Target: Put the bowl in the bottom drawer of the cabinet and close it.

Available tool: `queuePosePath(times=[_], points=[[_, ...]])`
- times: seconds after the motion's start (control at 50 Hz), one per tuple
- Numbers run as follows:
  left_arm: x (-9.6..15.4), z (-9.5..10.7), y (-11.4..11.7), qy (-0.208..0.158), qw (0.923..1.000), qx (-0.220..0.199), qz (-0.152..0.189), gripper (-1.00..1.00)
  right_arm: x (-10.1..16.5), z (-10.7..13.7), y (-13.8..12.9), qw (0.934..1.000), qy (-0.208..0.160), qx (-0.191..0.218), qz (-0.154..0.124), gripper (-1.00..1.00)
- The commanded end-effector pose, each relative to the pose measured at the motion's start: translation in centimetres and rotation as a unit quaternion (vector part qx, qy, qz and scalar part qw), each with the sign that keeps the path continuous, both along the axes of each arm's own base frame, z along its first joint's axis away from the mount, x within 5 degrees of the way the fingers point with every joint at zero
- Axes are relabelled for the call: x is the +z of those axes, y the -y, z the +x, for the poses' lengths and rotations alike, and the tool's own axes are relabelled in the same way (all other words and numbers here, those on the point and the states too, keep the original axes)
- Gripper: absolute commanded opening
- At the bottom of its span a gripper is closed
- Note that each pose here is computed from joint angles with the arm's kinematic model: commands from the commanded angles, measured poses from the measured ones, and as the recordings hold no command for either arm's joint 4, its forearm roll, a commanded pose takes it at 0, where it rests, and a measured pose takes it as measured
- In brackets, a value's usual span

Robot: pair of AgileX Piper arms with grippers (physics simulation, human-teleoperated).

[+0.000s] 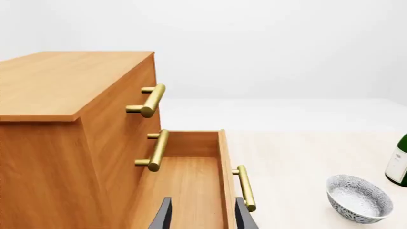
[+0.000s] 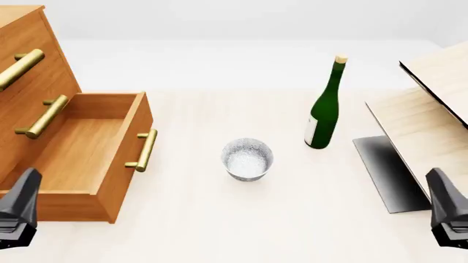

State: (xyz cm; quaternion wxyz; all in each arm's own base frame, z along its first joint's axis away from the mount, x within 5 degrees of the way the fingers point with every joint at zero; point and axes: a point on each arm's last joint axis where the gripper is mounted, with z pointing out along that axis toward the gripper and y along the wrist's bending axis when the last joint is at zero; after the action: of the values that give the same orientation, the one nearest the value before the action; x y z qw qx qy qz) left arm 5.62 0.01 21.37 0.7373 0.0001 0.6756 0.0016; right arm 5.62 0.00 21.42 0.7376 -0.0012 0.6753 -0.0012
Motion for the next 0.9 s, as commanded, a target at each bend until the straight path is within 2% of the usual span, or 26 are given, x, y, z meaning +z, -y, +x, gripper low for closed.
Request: queuePosePath(times=[0.02, 0.06, 0.08, 0.18, 0.2, 0.28, 0.4, 0.9], points=[[0.08, 0.04, -0.07, 0.0, 1.0, 0.006, 0.0, 1.0, 0.21, 0.06, 0.0, 1.0, -0.002, 0.0, 0.006, 1.0], [0.1, 0.03, -0.09, 0.0, 1.0, 0.008, 0.0, 1.0, 0.19, 0.0, 0.0, 1.0, 0.001, 0.0, -0.003, 1.0], [0.09, 0.05, -0.12, 0.0, 0.9999, 0.01, 0.002, 1.0, 0.02, 0.06, 0.0, 1.0, -0.003, 0.001, 0.006, 1.0], [0.11, 0.02, -0.12, 0.001, 0.9999, 0.011, 0.002, 1.0, 0.14, 0.0, 0.0, 1.0, 0.001, 0.0, -0.005, 1.0], [0.12, 0.02, -0.12, 0.001, 0.9999, 0.011, 0.005, 1.0, 0.05, 0.03, 0.0, 1.0, -0.001, 0.0, 0.004, 1.0], [0.13, 0.02, -0.12, 0.002, 0.9999, 0.011, 0.007, 1.0, 0.08, 0.01, 0.0, 1.0, 0.001, 0.0, -0.002, 1.0], [0.09, 0.02, -0.09, 0.0, 0.9998, 0.009, 0.017, 1.0, 0.08, 0.03, 0.0, 1.0, 0.0, 0.0, 0.002, 1.0], [0.04, 0.06, -0.02, -0.005, 0.9997, 0.004, 0.022, 1.0, 0.1, 0.02, 0.0, 1.0, 0.0, 0.0, 0.0, 1.0]])
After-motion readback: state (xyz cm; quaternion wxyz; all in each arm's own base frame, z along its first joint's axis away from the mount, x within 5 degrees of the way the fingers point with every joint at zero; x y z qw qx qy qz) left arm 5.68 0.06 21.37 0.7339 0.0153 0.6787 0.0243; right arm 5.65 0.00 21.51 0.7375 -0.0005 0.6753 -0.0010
